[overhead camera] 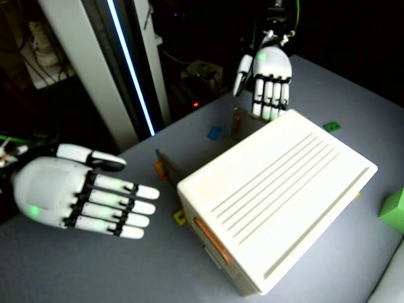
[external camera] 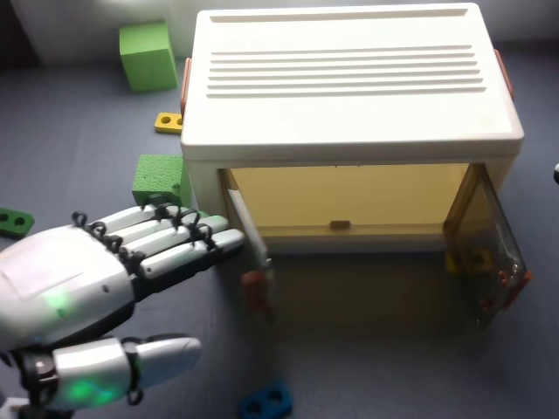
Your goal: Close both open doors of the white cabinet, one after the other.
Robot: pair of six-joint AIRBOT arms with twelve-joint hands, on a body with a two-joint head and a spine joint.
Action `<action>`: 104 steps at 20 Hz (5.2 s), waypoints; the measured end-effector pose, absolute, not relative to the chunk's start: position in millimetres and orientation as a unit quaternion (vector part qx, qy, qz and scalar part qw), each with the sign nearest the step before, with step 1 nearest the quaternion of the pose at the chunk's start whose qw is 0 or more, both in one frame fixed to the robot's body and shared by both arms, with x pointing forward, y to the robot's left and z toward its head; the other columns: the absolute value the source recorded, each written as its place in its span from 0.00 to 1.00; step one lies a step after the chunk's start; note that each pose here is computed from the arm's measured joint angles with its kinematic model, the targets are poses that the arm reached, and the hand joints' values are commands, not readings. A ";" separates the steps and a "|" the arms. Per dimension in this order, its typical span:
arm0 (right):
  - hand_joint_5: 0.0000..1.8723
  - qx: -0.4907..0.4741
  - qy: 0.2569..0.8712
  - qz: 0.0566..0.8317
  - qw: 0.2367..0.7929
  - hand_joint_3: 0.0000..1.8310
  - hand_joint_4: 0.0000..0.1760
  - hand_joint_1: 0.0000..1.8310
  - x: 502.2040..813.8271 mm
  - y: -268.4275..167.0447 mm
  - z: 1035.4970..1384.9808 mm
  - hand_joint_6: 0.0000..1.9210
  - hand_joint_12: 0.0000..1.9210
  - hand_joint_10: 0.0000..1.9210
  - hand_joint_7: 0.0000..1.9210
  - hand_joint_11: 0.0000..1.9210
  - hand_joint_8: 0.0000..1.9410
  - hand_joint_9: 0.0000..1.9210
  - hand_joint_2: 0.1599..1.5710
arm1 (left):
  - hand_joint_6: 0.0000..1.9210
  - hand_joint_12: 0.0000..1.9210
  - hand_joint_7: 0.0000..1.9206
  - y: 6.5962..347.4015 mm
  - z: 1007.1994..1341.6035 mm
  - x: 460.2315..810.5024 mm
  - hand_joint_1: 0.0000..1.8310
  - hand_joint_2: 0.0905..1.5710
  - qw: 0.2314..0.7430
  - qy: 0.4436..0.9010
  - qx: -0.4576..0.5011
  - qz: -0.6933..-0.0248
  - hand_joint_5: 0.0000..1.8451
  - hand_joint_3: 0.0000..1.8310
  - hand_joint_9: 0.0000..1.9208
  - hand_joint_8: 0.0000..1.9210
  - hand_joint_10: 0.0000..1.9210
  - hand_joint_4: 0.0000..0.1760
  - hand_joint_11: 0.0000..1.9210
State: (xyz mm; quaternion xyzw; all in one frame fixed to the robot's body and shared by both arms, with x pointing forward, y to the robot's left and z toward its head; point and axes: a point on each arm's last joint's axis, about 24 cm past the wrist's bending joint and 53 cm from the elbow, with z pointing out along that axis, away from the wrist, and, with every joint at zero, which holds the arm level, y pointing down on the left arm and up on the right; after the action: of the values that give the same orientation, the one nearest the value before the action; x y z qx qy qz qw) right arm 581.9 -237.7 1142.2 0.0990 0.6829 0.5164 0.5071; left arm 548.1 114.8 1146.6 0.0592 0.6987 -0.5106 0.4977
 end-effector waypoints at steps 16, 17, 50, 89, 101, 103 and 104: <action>0.06 0.100 0.682 0.516 0.508 0.00 0.18 0.04 583.1 -238.9 1141.6 0.00 0.01 0.00 0.05 0.07 0.00 0.05 0.90 | 0.00 0.18 0.04 85.6 1154.6 550.5 0.00 0.94 0.486 0.679 0.083 -0.544 0.03 0.00 0.05 0.00 0.00 0.00 0.00; 0.06 0.101 0.682 0.516 0.508 0.00 0.18 0.04 583.3 -239.0 1141.5 0.00 0.00 0.00 0.06 0.07 0.00 0.05 0.90 | 0.00 0.18 0.04 82.7 1154.4 550.7 0.00 0.94 0.486 0.677 0.088 -0.545 0.03 0.00 0.05 0.00 0.00 0.00 0.00; 0.02 0.048 0.704 0.545 0.453 0.00 0.01 0.00 559.4 -202.5 1132.5 0.00 0.00 0.00 0.01 0.01 0.00 0.00 0.91 | 0.00 0.22 0.03 154.8 1143.9 555.7 0.00 0.95 0.533 0.701 -0.011 -0.474 0.03 0.00 0.05 0.00 0.00 0.00 0.00; 0.00 -0.017 0.675 0.611 0.414 0.00 0.00 0.00 566.7 -119.5 1137.1 0.00 0.00 0.00 0.00 0.00 0.00 0.00 0.95 | 0.00 0.13 0.00 185.8 1155.4 557.7 0.00 0.92 0.578 0.685 -0.037 -0.442 0.00 0.00 0.01 0.00 0.00 0.00 0.00; 0.01 0.017 0.694 0.601 0.396 0.00 0.00 0.00 558.8 -145.5 1133.9 0.00 0.00 0.00 0.00 0.00 0.00 0.00 0.96 | 0.00 0.19 0.03 192.4 1154.5 552.9 0.00 0.90 0.580 0.682 -0.050 -0.443 0.03 0.00 0.04 0.00 0.00 0.00 0.00; 0.01 0.045 0.706 0.586 0.395 0.00 0.00 0.00 558.9 -163.9 1121.4 0.00 0.00 0.00 0.00 0.00 0.00 0.00 0.95 | 0.00 0.17 0.02 195.8 1153.1 553.8 0.00 0.89 0.581 0.683 -0.056 -0.439 0.01 0.00 0.02 0.00 0.00 0.00 0.00; 0.01 0.060 0.712 0.574 0.400 0.00 0.00 0.00 561.0 -176.6 1117.5 0.00 0.00 0.00 0.00 0.00 0.00 0.00 0.93 | 0.00 0.19 0.02 197.0 1153.4 554.6 0.00 0.89 0.582 0.682 -0.058 -0.438 0.02 0.00 0.02 0.00 0.00 0.00 0.00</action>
State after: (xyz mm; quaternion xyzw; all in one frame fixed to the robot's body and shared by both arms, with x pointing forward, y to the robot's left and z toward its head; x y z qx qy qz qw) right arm 561.0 -176.6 1117.5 0.0596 0.7124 0.5738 0.3996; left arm 554.6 197.0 1153.4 -0.0584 0.6822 -0.4384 0.5823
